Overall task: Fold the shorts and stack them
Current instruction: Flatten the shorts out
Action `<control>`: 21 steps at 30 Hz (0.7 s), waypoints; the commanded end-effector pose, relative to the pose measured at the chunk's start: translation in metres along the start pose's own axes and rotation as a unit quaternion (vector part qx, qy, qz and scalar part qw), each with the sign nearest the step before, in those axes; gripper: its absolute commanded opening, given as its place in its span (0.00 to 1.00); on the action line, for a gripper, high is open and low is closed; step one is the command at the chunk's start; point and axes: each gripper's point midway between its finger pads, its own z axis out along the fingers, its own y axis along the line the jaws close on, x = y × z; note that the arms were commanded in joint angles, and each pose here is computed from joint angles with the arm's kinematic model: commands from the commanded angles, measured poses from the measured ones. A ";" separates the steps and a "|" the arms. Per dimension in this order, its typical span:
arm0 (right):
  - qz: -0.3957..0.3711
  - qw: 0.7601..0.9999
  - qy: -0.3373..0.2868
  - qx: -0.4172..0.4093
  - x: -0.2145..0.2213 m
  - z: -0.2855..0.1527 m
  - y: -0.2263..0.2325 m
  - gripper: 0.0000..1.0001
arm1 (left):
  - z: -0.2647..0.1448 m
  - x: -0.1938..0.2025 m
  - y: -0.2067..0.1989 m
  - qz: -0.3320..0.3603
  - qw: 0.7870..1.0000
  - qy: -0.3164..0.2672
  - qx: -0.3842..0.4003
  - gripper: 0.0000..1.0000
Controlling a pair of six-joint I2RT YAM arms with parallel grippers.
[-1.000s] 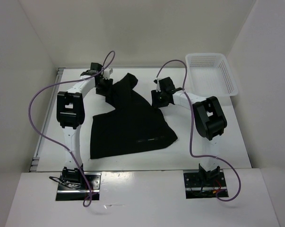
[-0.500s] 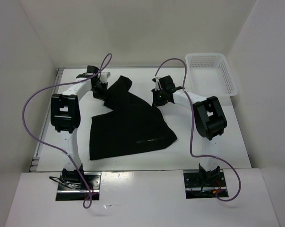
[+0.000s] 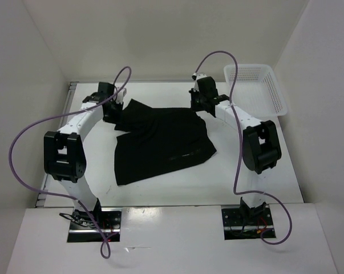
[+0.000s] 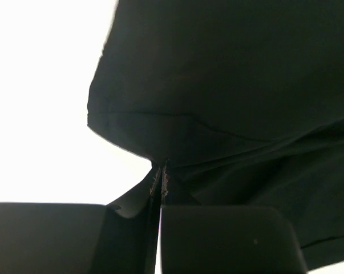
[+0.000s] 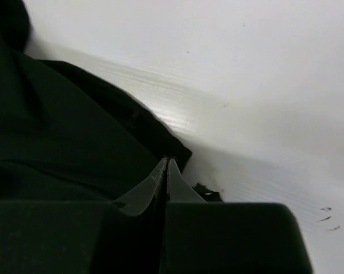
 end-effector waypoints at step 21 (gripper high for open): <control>-0.138 0.978 0.039 -0.154 0.059 -0.105 0.028 0.72 | -0.035 0.004 -0.026 0.003 0.998 0.020 0.066 0.71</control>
